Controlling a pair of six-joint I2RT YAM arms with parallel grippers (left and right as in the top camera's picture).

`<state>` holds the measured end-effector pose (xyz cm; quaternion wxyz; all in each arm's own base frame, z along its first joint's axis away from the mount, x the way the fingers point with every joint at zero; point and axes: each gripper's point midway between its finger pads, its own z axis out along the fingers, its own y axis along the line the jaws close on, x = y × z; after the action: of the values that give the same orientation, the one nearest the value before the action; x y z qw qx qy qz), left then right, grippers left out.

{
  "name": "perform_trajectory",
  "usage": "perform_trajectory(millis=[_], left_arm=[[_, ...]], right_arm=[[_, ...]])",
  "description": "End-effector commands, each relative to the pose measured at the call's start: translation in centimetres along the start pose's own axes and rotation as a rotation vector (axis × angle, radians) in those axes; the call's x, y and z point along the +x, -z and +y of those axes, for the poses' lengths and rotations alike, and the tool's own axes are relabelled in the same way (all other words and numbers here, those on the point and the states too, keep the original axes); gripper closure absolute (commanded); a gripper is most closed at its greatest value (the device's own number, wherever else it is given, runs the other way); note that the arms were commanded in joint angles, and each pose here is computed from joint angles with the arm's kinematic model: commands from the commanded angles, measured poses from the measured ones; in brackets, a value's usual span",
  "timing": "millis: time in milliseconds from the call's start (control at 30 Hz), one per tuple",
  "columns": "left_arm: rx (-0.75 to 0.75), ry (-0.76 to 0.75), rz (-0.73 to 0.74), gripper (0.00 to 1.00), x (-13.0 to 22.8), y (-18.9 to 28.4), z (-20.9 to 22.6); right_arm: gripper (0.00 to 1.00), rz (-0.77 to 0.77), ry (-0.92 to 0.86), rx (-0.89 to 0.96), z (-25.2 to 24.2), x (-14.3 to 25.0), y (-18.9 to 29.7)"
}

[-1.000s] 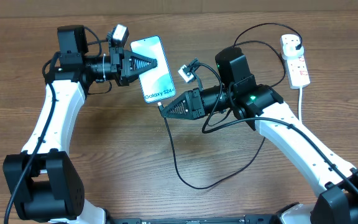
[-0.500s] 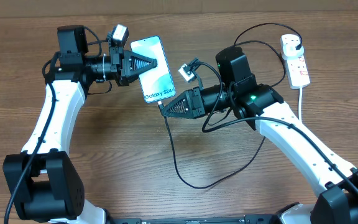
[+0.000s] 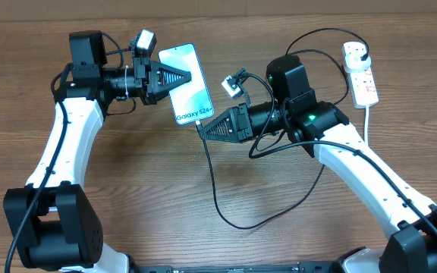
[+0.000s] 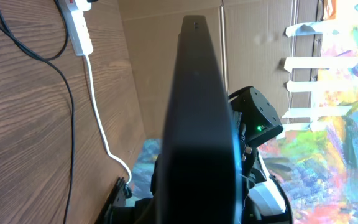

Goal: Plug charger to phone and switch on socket

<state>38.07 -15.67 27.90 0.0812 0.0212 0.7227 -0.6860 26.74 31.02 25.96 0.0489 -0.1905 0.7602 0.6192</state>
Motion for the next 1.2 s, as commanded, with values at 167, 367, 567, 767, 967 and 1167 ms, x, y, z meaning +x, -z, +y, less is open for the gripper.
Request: perform_trajectory(millis=[167,367,567,767,967,1167], left_arm=[[0.03,-0.02,0.035,0.96,0.49,-0.46,-1.12],[0.03,-0.02,0.035,0.96,0.48,-0.46,-1.12],[0.036,-0.019,0.039,0.96,0.57,-0.45,-1.22],[0.035,-0.002,0.039,0.96,0.56,-0.45,-1.21],[0.036,0.004,0.04,0.96,0.57,-0.45,-1.22],[0.035,0.01,0.04,0.96,0.57,-0.45,-1.22]], right_arm=[[0.96,-0.016,0.039,-0.014,1.19,-0.65,0.46],[0.96,-0.016,0.039,-0.014,1.15,-0.66,0.46],[0.96,-0.017,0.041,-0.014,1.18,-0.69,0.46],[0.96,-0.019,0.041,-0.011,1.14,-0.73,0.46],[0.96,-0.018,0.04,-0.011,1.13,-0.71,0.44],[0.96,-0.018,0.04,-0.011,1.13,-0.7,0.44]])
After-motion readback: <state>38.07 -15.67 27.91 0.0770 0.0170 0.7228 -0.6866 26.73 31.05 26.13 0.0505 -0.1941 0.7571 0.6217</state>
